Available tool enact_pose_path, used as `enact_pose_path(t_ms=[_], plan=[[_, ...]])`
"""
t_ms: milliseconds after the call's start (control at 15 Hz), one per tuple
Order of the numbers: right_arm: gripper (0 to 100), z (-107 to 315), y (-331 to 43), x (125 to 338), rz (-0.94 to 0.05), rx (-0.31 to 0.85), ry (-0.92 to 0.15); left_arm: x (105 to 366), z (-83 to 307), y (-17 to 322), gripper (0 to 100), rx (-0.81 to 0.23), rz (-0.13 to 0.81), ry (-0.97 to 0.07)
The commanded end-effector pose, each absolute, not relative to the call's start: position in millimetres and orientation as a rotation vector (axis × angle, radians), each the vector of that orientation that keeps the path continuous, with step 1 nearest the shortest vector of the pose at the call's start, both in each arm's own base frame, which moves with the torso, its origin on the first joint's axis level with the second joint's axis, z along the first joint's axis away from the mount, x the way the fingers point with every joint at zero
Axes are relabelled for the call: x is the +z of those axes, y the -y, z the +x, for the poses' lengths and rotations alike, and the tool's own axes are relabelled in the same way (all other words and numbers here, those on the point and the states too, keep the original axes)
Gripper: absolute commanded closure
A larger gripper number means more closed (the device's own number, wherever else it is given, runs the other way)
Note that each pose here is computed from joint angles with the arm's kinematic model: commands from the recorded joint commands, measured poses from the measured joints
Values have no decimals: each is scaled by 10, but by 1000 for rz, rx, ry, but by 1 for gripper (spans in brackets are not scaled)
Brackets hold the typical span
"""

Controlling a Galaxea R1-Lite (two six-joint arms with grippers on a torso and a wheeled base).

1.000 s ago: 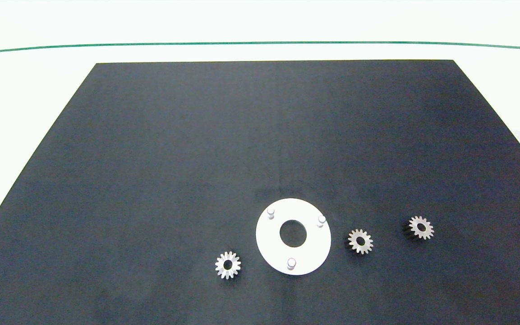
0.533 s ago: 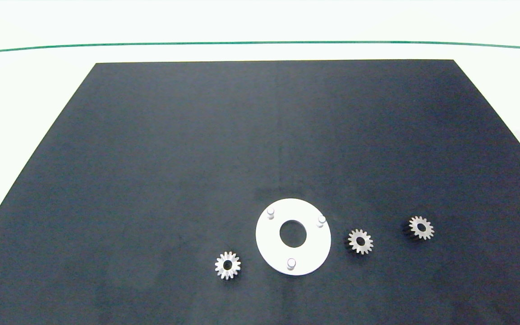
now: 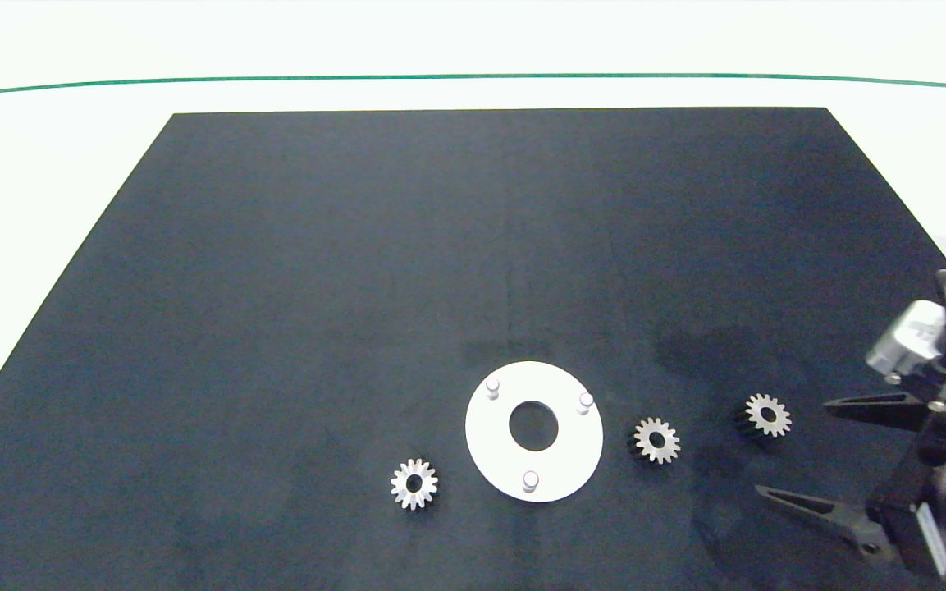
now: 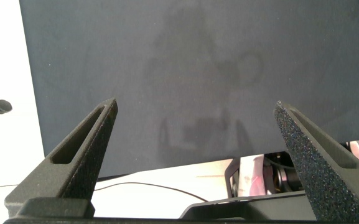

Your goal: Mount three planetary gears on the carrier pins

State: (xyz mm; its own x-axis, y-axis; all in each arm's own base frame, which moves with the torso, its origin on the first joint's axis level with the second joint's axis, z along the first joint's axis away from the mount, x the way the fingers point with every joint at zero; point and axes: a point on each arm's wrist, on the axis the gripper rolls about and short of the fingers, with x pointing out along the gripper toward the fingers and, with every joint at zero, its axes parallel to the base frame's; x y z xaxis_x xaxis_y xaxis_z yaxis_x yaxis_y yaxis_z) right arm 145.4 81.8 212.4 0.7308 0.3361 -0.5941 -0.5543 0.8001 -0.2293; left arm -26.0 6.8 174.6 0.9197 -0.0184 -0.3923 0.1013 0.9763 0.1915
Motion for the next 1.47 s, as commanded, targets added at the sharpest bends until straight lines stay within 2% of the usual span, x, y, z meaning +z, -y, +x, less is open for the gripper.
enact_pose_path(t_ms=[67, 400, 933, 1467], plan=[[0, 1642, -1193, 1870, -494, 582, -648, 1759, -276, -70, 0, -58, 207, -389], [0, 1813, -1320, 1725, -500, 579, -674, 1794, -283, -72, 0, -60, 206, -377], [0, 2002, -1479, 1767, -490, 559, -667, 1833, -307, -76, 0, -58, 204, -356], [15, 2076, -1534, 1660, -512, 538, -704, 1910, -339, -81, 0, -56, 199, -322]])
